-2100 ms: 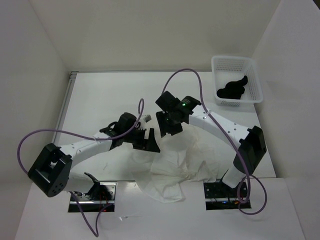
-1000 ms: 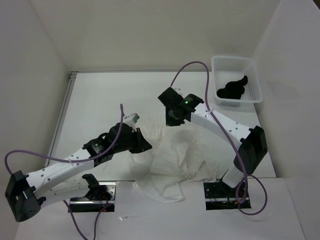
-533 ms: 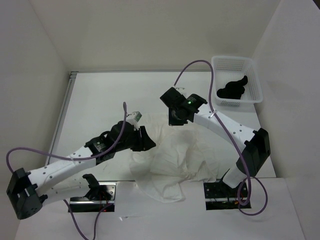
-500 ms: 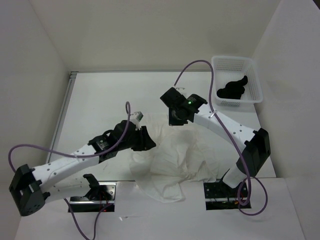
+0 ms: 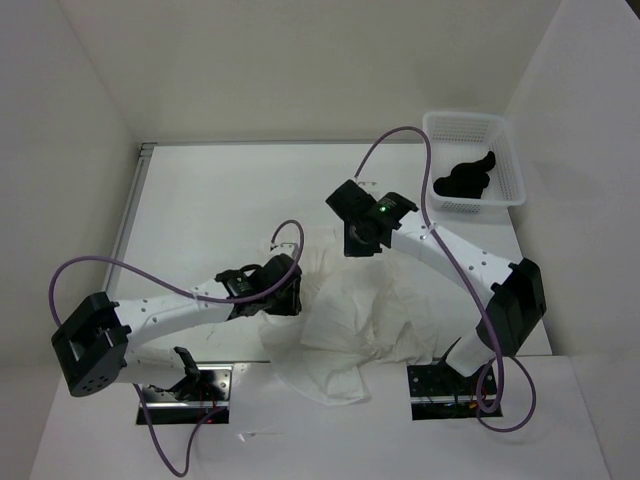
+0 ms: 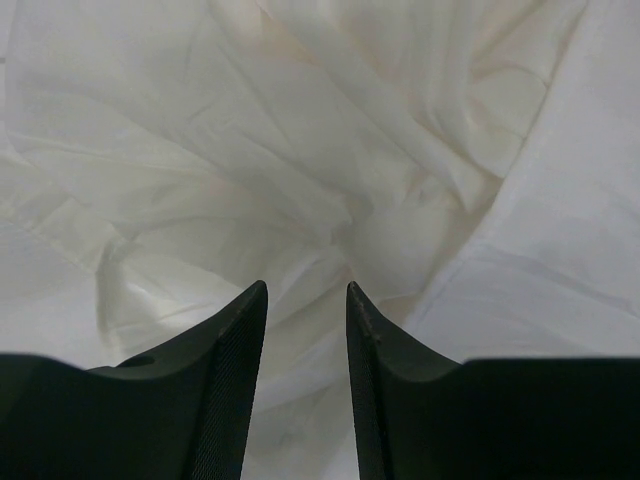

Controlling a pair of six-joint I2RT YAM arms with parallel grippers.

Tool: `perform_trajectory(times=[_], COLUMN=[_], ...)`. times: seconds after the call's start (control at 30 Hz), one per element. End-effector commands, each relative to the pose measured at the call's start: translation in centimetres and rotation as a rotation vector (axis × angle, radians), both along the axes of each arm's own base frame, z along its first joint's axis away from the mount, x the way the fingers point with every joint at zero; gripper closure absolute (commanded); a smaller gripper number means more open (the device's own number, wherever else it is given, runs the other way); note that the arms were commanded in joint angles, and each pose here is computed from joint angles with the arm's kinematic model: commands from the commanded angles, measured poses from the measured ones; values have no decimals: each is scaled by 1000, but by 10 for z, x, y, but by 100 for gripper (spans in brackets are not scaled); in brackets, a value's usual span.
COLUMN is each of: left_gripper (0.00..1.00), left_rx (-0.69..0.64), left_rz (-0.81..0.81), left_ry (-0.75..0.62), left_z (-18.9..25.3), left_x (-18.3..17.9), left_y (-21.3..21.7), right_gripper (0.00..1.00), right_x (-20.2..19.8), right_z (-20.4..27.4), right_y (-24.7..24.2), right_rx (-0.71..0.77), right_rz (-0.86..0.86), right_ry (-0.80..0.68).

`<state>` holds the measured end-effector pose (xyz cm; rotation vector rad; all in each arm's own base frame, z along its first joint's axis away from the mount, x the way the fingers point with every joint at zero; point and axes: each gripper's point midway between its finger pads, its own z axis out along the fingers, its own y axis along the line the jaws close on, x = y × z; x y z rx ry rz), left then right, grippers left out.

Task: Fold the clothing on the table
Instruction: Flatten the skirt out

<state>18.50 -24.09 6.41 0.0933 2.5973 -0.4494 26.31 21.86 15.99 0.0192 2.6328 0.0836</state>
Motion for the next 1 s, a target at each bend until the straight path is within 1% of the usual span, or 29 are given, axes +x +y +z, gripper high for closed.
perform_trajectory(times=[0.0,0.1,0.23,0.33,0.47,0.53,0.63,0.7,0.73,0.87,0.97], left_gripper=[55,55,54,54,54,54,54,54,54,54,54], left_rx=[18,-41,-62,-74,-83,-75,-110,-112,-134,-130,-101], left_rz=[31,1,-87,-141,-170,-149,-148,-167,-195,-243,-267], left_ry=[-26,-54,-95,-85,-58,-69,-96,-96,-88,-78,-52], left_z=[-5,2,15,14,8,5,11,8,10,14,8], left_x=[4,6,4,0,-10,-7,-2,-2,-5,-11,-22], left_y=[5,-9,-26,-32,-34,-31,-39,-42,-47,-57,-54], right_gripper=[100,100,98,98,97,97,96,96,96,96,95], right_x=[2,3,6,7,6,6,6,6,6,4,4], right_z=[13,9,10,13,10,10,10,10,10,9,9], right_y=[-12,-13,-8,-7,-8,-8,-8,-8,-8,-10,-10], right_rx=[11,5,15,21,4,4,4,4,4,-3,-3], right_rz=[-37,-33,-29,-29,-21,-21,-21,-21,-21,-21,-21], right_ry=[-37,-23,-18,-25,-12,-12,-12,-12,-12,-6,-6])
